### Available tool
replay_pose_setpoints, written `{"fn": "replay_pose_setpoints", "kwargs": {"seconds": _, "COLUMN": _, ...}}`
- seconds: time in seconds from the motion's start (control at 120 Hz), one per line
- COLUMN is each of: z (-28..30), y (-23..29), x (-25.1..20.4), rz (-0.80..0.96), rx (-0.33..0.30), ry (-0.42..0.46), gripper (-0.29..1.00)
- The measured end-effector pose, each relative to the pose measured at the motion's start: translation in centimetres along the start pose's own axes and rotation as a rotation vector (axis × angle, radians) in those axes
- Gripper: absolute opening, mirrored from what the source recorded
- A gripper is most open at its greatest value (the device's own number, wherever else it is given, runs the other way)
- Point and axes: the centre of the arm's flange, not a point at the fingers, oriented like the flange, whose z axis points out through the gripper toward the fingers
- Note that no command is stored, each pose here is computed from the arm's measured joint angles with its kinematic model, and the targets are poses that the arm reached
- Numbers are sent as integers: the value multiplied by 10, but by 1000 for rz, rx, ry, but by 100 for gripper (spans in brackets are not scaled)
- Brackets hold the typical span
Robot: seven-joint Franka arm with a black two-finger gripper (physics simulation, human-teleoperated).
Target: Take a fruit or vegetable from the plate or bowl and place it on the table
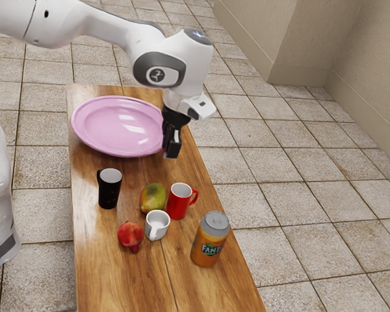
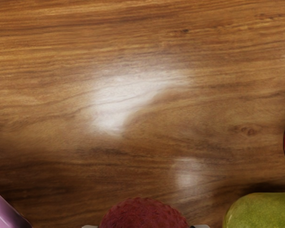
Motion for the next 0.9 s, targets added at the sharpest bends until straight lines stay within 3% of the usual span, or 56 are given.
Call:
{"fn": "replay_pose_setpoints", "kwargs": {"seconds": 0.65, "z": 49, "y": 5, "x": 43, "rz": -52, "rx": -39, "ry": -57, "gripper": 22}}
{"fn": "replay_pose_setpoints", "kwargs": {"seconds": 0.767, "z": 51, "y": 5, "x": 44, "rz": -58, "rx": -41, "ry": -55, "gripper": 47}}
{"fn": "replay_pose_setpoints", "kwargs": {"seconds": 0.85, "z": 46, "y": 4, "x": 45, "rz": -62, "rx": -38, "ry": -42, "gripper": 56}}
{"fn": "replay_pose_setpoints", "kwargs": {"seconds": 0.9, "z": 16, "y": -4, "x": 37, "rz": -80, "rx": -30, "ry": 8, "gripper": 60}}
